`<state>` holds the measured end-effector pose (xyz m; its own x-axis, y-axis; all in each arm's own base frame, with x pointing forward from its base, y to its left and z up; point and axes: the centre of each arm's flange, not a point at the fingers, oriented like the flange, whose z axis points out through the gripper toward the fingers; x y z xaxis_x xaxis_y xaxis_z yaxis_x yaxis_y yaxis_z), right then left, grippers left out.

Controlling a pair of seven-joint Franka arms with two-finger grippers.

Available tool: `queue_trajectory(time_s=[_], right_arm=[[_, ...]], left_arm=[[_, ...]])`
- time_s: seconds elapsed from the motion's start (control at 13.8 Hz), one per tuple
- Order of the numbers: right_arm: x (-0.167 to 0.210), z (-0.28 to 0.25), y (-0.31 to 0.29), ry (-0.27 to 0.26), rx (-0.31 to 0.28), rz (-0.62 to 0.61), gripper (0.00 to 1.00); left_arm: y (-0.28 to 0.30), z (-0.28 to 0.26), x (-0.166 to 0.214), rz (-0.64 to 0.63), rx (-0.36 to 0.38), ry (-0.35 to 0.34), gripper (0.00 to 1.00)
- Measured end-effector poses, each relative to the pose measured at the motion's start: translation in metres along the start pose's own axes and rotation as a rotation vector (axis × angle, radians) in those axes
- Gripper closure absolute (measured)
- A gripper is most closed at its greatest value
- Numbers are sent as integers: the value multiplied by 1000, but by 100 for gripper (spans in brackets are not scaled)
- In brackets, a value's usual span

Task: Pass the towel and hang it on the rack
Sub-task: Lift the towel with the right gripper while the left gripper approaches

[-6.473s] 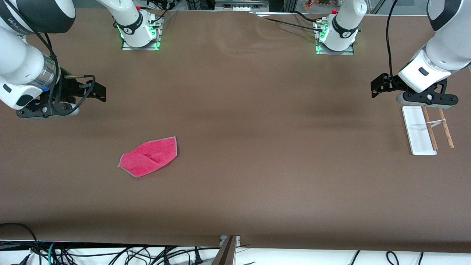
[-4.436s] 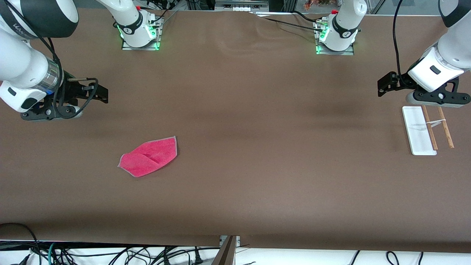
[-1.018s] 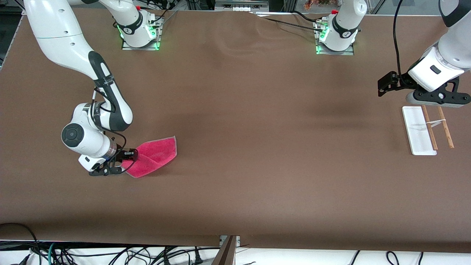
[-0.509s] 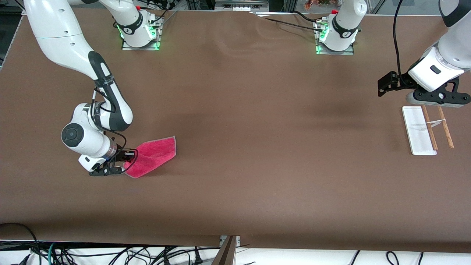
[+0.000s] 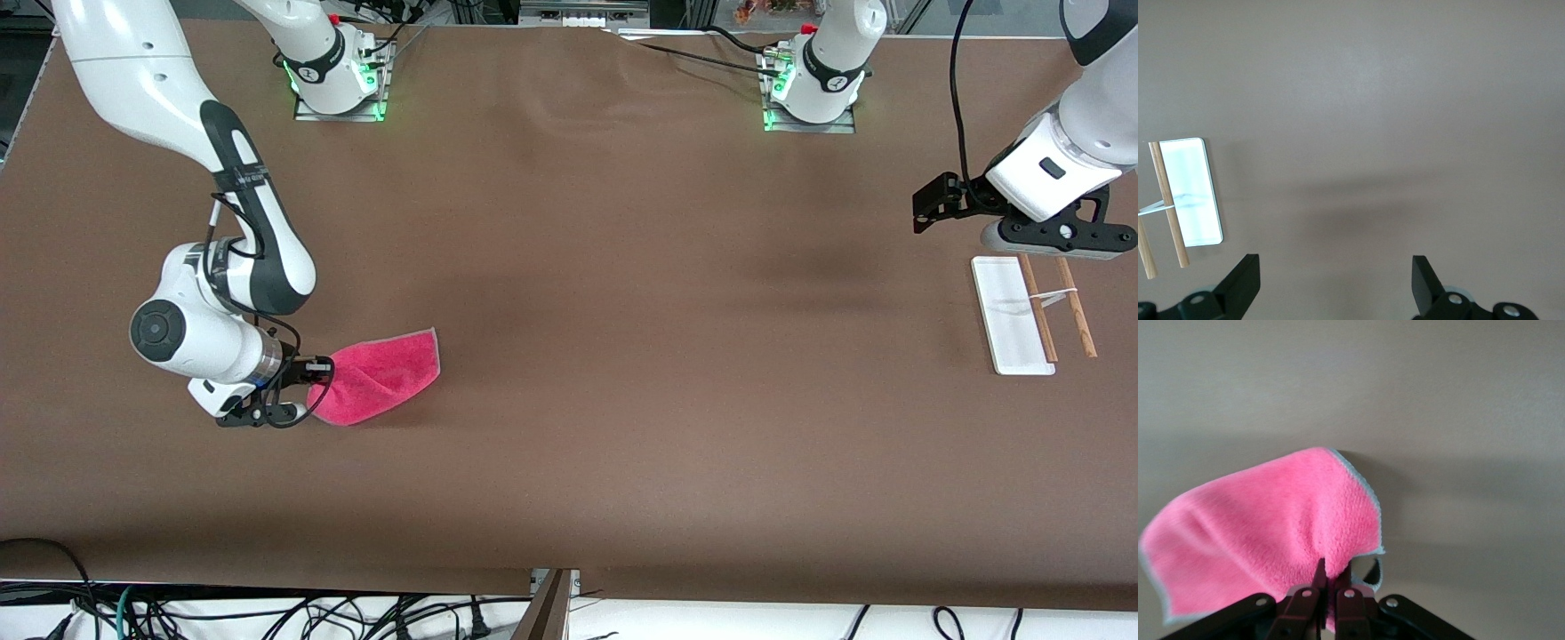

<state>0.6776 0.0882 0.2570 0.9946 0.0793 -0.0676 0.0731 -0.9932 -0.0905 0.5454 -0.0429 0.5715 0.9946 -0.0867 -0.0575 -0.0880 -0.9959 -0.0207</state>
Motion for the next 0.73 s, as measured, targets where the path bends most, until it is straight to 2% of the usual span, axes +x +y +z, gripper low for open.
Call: queue_trajectory(time_s=[0.22, 0.36, 0.73], right_arm=[[3, -40, -41, -72, 16, 50, 93], [1, -63, -78, -114, 55, 104, 93], [-12, -111, -167, -249, 289, 355, 93]], left_arm=[[0, 0, 0, 0, 0, 0, 0], [0, 0, 0, 0, 0, 0, 0], [0, 0, 0, 0, 0, 0, 0]])
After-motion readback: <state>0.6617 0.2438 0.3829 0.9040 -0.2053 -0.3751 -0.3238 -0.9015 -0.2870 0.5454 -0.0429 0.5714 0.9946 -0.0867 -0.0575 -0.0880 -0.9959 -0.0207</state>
